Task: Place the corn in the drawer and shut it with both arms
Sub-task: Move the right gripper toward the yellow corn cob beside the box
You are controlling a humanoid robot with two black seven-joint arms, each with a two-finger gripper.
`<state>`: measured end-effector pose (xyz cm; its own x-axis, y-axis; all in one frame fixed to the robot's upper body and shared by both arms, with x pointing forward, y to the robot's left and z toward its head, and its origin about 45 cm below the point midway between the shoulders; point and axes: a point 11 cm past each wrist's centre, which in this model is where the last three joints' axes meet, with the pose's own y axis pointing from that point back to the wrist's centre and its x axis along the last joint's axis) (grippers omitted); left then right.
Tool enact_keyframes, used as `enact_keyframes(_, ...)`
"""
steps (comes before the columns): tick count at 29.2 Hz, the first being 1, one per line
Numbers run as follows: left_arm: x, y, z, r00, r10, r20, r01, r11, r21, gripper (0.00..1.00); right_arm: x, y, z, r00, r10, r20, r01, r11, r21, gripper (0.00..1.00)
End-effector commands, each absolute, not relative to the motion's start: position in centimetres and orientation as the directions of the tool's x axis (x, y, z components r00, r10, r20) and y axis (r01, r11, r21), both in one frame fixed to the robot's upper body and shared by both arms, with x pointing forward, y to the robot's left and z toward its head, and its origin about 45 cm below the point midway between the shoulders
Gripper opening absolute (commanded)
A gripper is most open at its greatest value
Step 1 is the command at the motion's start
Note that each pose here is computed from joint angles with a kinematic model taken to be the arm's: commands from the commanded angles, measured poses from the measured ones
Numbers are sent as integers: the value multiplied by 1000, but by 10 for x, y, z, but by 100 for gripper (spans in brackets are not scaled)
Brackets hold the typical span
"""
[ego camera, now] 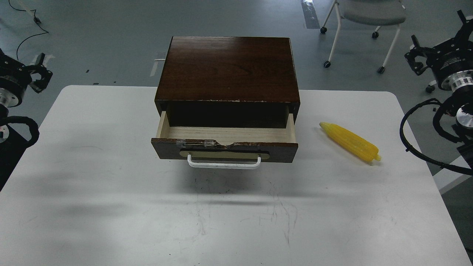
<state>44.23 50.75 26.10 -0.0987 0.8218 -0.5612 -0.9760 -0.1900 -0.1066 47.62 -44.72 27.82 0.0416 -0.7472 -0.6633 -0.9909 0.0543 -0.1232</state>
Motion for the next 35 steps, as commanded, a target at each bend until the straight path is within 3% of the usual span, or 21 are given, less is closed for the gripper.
enact_keyframes(1, 446, 495, 254, -87, 814, -575, -980, -174, -98, 98, 477, -446, 278, 44, -747, -664, -991, 53, -124, 100)
enact_keyframes(7, 444, 497, 250, -95, 816, -571, -981, -175, -87, 98, 480, -438, 284, 67, -773, -631, -992, 18, -127, 100)
enact_keyframes(14, 444, 495, 248, -92, 823, -561, -984, -163, -78, 98, 497, -434, 346, 159, -942, -297, -985, -130, -116, 100)
enact_keyframes(22, 449, 478, 239, -66, 844, -532, -991, -116, -60, 98, 511, -403, 373, 294, -942, 160, -956, -289, 57, 100)
enact_keyframes(31, 446, 478, 234, -73, 841, -537, -991, -119, -53, 98, 513, -361, 390, 492, -635, 596, -869, -394, 299, 100)
enact_keyframes(35, 445, 478, 232, -74, 837, -542, -992, -120, -50, 98, 490, -332, 357, 647, -260, 716, -743, -424, 518, 100)
